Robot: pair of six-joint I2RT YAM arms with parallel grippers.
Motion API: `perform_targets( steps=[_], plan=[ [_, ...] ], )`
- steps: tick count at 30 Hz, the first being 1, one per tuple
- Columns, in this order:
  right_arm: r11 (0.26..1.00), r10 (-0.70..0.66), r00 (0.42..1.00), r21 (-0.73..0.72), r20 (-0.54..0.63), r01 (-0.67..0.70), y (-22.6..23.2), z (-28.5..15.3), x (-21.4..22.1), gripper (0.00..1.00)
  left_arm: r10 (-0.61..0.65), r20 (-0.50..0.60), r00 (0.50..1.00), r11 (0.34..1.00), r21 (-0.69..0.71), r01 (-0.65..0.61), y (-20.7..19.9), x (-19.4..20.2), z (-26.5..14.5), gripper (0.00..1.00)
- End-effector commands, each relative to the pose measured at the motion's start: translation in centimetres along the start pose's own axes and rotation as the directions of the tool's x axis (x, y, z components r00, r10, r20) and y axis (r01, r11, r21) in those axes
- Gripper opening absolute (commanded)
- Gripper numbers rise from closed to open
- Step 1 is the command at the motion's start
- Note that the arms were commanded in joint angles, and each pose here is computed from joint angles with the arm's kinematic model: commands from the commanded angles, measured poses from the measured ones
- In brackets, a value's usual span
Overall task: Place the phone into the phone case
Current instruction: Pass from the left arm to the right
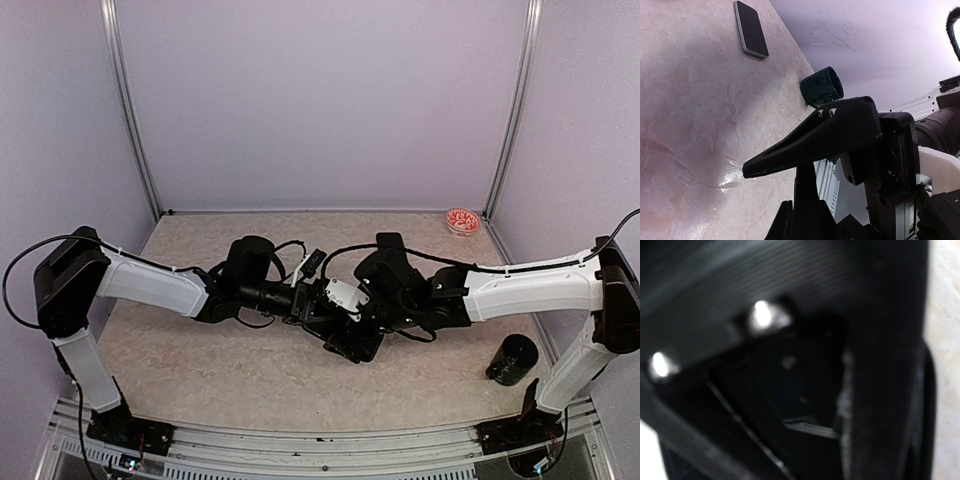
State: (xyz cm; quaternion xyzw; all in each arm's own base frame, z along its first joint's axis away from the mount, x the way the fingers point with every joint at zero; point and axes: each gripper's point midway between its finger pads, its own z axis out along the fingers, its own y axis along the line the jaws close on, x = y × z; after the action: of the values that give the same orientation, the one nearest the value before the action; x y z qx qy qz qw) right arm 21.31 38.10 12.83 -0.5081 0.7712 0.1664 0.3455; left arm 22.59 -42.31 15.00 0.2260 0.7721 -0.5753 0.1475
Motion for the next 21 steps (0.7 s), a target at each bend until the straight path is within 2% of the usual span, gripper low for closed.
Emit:
perform_targets(
  steps=[1, 7, 10, 13, 15, 20, 21],
  plan=[
    [0.999, 0.004, 1.000, 0.040, 0.022, -0.004, -0.90, -0.70, -0.91, 0.89, 0.041, 0.016, 0.999, 0.998, 0.057, -0.042, -1.61, -0.48, 0.08, 0.00],
    [1.000, -0.002, 1.000, 0.017, 0.021, 0.001, -0.50, -0.52, -0.88, 0.56, 0.040, 0.014, 0.999, 0.998, 0.058, -0.041, -1.55, -0.45, 0.11, 0.00],
    [1.000, -0.003, 1.000, 0.010, 0.026, 0.003, -0.45, -0.62, -1.01, 0.48, 0.039, 0.015, 0.999, 0.998, 0.056, -0.040, -1.47, -0.49, 0.08, 0.00],
    [1.000, -0.006, 1.000, 0.011, 0.027, 0.006, -0.46, -0.65, -1.04, 0.46, 0.038, 0.016, 0.999, 0.998, 0.056, -0.039, -1.42, -0.53, 0.05, 0.00],
    [1.000, -0.008, 1.000, 0.011, 0.025, 0.008, -0.45, -0.63, -0.98, 0.44, 0.040, 0.018, 0.999, 0.998, 0.056, -0.041, -1.42, -0.60, 0.01, 0.07],
    [1.000, -0.006, 1.000, 0.012, 0.022, 0.005, -0.51, -0.47, -0.95, 0.41, 0.035, 0.025, 0.999, 0.998, 0.051, -0.036, -1.16, -0.67, -0.33, 0.37],
    [1.000, -0.004, 1.000, 0.014, 0.022, 0.003, -0.59, -0.47, -0.95, 0.40, 0.035, 0.029, 0.999, 0.998, 0.051, -0.036, -1.12, -0.74, -0.47, 0.40]
  ],
)
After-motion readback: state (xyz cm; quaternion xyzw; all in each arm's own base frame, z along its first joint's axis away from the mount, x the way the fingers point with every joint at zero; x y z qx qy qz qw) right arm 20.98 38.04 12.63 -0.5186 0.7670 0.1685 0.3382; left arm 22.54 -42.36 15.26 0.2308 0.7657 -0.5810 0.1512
